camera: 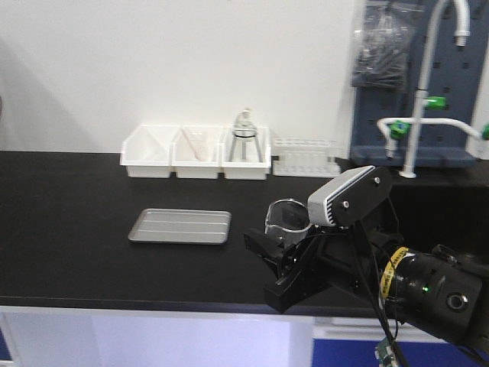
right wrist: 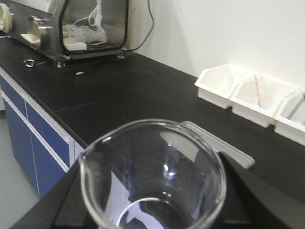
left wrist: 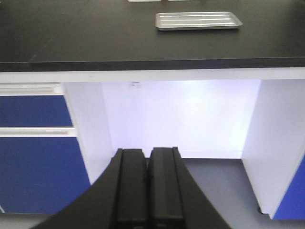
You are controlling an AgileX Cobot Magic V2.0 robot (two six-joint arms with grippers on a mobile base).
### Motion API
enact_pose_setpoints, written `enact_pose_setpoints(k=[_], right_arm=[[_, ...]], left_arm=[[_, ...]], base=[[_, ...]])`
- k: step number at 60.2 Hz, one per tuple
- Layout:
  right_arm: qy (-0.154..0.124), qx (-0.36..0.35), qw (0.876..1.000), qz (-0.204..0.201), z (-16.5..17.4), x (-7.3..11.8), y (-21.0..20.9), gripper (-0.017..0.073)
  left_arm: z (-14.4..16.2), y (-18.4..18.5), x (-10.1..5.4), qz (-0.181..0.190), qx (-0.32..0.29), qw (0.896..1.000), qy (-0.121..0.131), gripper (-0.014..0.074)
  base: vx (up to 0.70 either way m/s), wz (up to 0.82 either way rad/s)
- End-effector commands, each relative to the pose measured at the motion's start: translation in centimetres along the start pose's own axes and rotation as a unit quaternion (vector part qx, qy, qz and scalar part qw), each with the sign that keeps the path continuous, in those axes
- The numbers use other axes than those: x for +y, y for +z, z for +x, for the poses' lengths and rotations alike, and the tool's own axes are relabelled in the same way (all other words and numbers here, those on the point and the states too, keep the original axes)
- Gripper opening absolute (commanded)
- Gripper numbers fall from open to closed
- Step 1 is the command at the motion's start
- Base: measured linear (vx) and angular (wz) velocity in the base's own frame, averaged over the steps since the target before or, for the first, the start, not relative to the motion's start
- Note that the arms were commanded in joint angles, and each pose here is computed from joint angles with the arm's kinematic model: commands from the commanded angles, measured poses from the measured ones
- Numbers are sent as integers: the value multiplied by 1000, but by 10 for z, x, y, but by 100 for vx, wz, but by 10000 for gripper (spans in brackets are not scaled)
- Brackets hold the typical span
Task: Move beaker to silver tray on left bench
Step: 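Drive the base to the bench with the silver tray, holding the beaker, then move the held beaker with the right gripper toward the silver tray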
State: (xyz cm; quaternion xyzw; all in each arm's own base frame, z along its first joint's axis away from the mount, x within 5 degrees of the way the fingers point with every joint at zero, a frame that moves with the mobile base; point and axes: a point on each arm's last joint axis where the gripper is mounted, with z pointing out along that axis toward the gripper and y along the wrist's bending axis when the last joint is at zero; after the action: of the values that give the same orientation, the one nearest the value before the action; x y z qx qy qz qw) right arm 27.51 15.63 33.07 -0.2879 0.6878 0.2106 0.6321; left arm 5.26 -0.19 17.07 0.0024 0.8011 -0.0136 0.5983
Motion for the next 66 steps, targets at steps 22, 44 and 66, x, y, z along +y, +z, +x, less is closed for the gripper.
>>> enact_pose_setpoints(k=[22,44,66], right_arm=[[1,-53,998,-15,-23,3,-7,-11],[1,-53,999,-14,-23,3,-7,-11],[1,-53,999,-14,-23,3,-7,-11]], left_arm=[[-1,2,0,3,-33,999,-3,1],[-1,2,0,3,-33,999,-3,1],[-1,2,0,3,-33,999,-3,1]], base=[[29,21],[36,2],[28,2]])
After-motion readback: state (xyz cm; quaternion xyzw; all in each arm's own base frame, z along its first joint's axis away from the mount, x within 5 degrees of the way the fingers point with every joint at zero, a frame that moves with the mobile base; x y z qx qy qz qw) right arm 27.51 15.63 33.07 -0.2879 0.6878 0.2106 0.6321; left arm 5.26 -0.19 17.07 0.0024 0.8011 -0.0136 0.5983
